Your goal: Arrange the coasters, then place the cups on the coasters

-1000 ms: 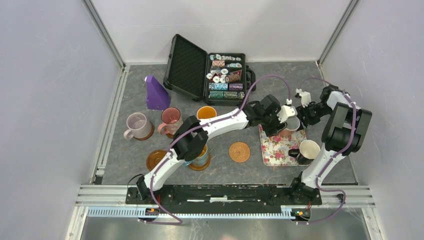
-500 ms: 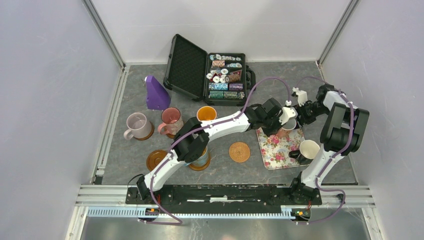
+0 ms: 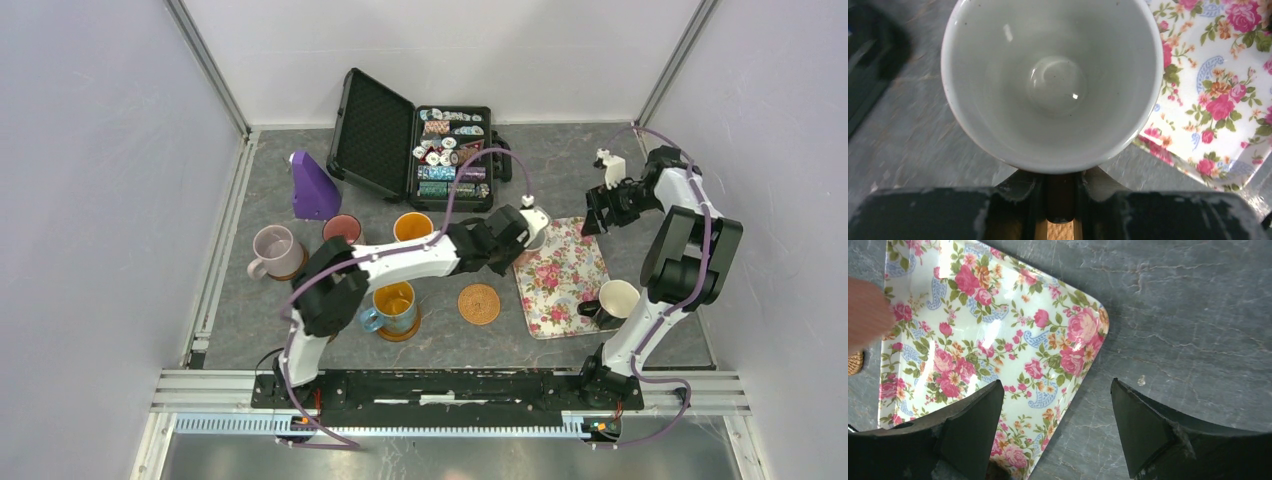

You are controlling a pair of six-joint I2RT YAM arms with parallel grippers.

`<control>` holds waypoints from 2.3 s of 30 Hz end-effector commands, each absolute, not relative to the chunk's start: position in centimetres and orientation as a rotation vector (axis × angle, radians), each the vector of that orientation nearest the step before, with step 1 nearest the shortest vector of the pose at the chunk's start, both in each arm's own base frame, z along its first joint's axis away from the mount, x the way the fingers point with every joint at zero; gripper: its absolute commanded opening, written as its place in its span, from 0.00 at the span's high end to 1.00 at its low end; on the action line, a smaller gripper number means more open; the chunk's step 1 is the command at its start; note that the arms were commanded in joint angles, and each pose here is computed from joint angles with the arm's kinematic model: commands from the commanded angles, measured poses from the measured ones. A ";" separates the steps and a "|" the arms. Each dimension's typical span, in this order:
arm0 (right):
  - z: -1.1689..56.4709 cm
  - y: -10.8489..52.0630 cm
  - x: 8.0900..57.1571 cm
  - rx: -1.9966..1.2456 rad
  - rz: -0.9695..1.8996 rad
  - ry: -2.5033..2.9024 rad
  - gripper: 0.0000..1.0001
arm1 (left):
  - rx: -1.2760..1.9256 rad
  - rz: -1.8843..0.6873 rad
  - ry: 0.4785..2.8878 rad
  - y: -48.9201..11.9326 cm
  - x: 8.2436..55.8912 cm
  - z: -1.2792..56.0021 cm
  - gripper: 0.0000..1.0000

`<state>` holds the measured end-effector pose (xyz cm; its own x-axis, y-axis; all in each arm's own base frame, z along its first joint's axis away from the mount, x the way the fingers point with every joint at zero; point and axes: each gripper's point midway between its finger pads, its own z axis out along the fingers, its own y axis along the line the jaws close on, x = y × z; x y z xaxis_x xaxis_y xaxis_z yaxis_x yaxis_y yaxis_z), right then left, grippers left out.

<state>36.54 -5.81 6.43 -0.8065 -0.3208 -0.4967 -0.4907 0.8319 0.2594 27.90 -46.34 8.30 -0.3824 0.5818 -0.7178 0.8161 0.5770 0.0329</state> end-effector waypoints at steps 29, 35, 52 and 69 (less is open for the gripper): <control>8.1 -5.8 34.1 -0.601 0.437 2.534 0.12 | 0.494 -0.476 2.170 -37.0 18.2 13.2 0.98; 7.6 -5.7 33.5 -0.613 0.439 2.543 0.12 | 0.497 -0.508 2.191 -38.1 17.8 12.2 0.98; 6.9 -5.7 32.9 -0.648 0.439 2.547 0.12 | 0.511 -0.501 2.255 -39.1 17.1 10.0 0.87; 6.7 -5.8 32.3 -0.661 0.438 2.550 0.12 | 0.566 -0.539 2.264 -39.5 16.2 9.6 0.48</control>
